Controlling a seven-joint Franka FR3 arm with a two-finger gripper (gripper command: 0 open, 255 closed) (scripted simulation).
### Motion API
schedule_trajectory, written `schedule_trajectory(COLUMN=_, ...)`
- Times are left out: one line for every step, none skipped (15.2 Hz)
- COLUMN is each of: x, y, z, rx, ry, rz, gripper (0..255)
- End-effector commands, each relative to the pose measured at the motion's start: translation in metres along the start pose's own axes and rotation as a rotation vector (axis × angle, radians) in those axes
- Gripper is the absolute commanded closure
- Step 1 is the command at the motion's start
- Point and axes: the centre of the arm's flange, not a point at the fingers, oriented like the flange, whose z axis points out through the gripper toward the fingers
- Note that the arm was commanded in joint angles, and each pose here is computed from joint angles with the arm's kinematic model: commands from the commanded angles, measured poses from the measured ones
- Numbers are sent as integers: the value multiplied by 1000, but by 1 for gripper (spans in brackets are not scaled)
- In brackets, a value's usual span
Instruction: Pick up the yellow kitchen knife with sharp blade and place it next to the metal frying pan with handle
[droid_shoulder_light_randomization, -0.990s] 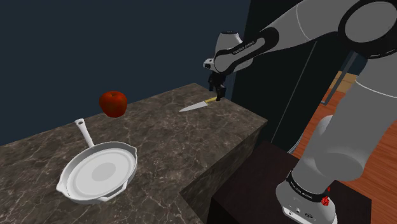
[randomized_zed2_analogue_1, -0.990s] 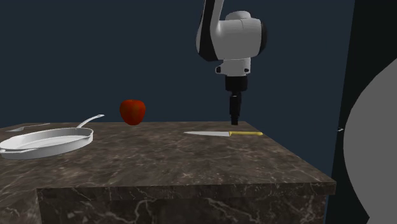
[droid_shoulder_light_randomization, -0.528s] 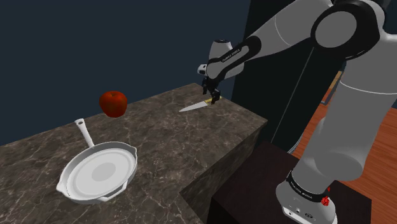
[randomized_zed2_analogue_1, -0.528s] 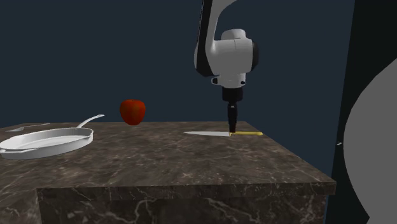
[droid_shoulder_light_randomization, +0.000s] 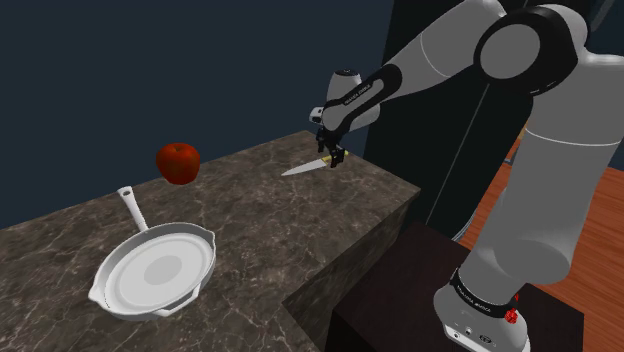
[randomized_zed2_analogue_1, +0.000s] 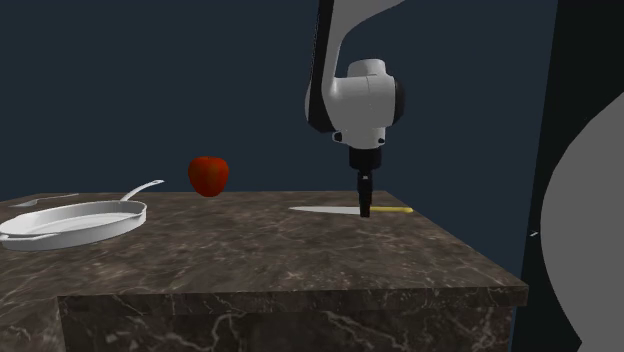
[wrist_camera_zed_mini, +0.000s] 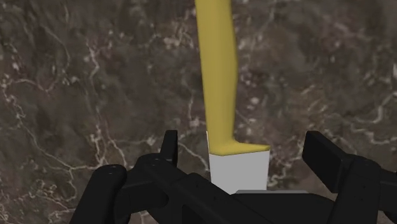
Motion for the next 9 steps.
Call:
schedule_trajectory(x=0, y=0, z=0, rx=0, ry=0, rz=0, gripper=0)
schedule_trajectory(x=0, y=0, z=0, rx=0, ry=0, rz=0, gripper=0)
schedule_trajectory(x=0, y=0, z=0, rx=0, ry=0, rz=0, gripper=0)
schedule_trajectory(x=0, y=0, z=0, rx=0, ry=0, rz=0, gripper=255)
schedule_trajectory(x=0, y=0, z=0, rx=0, ry=0, rz=0, gripper=255)
schedule_trajectory(x=0, y=0, z=0, rx=0, ry=0, rz=0, gripper=255)
schedule_trajectory(x=0, y=0, z=0, rx=0, ry=0, rz=0, gripper=255)
schedule_trajectory(x=0, y=0, z=-1, rx=0, ry=0, rz=0, gripper=255)
schedule_trajectory(x=0, y=0, z=-1, rx=0, ry=0, rz=0, gripper=255)
